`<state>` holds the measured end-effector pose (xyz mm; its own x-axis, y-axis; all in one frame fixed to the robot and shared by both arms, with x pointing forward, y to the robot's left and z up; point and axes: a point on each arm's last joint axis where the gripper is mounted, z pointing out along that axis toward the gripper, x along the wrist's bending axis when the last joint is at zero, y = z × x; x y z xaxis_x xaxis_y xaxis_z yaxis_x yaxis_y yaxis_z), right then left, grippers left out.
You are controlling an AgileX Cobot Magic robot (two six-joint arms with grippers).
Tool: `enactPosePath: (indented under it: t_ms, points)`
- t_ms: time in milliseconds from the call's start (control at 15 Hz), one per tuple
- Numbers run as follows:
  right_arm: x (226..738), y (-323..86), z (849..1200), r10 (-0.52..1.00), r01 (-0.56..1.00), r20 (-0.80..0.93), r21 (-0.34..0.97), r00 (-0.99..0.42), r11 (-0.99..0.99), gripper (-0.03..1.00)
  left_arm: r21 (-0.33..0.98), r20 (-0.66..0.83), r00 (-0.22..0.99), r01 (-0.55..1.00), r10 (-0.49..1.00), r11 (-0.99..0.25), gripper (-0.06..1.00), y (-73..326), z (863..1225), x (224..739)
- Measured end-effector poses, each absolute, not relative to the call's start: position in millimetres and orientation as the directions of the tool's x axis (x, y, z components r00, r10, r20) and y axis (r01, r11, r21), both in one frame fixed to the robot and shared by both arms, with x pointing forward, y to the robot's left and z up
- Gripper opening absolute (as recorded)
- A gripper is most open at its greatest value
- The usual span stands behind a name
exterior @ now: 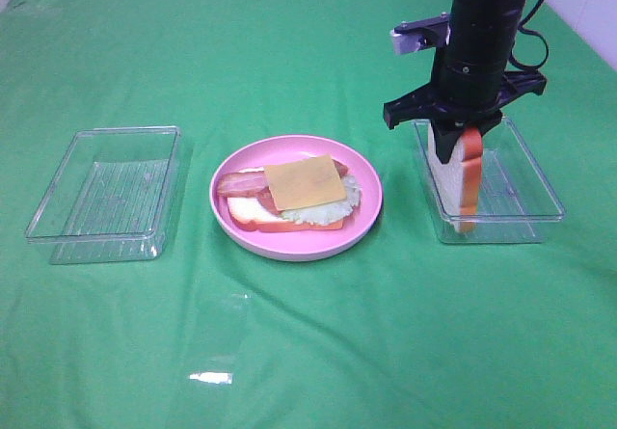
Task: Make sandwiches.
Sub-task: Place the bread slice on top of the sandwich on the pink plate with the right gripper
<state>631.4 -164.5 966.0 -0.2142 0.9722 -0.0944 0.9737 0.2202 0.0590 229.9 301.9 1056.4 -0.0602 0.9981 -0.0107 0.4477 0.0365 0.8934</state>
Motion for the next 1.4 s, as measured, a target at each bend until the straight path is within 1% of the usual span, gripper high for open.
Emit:
enactPosePath:
  t_ms: [67,200,267,400,533,733,1000,1400]
  points:
    - [635,-165,1011,0.974,0.964,-0.101,0.153,-0.205,0.218,0.25,0.893,-0.011,-0.060,0.448,0.998,0.037,0.97,302,1056,230]
    - [633,-161,1058,0.979,0.941,-0.029,0.270,-0.202,0.203,0.25,0.893,-0.011,-0.060,0.448,0.998,0.037,0.97,302,1056,230]
    - [629,-155,1074,0.972,0.929,0.048,0.308,-0.231,0.206,0.25,0.893,-0.011,-0.060,0.448,0.998,0.037,0.97,302,1056,230]
    - [626,-143,1077,0.947,0.926,0.165,0.308,-0.277,0.217,0.25,0.893,-0.011,-0.060,0.448,0.998,0.037,0.97,302,1056,230]
    - [626,-123,1065,0.875,0.936,0.365,0.267,-0.319,0.230,0.25,0.893,-0.011,-0.060,0.448,0.998,0.037,0.97,302,1056,230]
    - [631,-101,1043,0.777,0.943,0.536,0.223,-0.331,0.247,0.25,0.893,-0.011,-0.060,0.448,0.998,0.037,0.97,302,1056,230]
    - [634,-67,1000,0.743,0.936,0.569,0.192,-0.351,0.295,0.25,0.893,-0.011,-0.060,0.448,0.998,0.037,0.97,302,1056,230]
    - [645,-62,956,0.771,0.950,0.557,0.137,-0.309,0.281,0.25,0.893,-0.011,-0.060,0.448,0.998,0.037,0.97,302,1056,230]
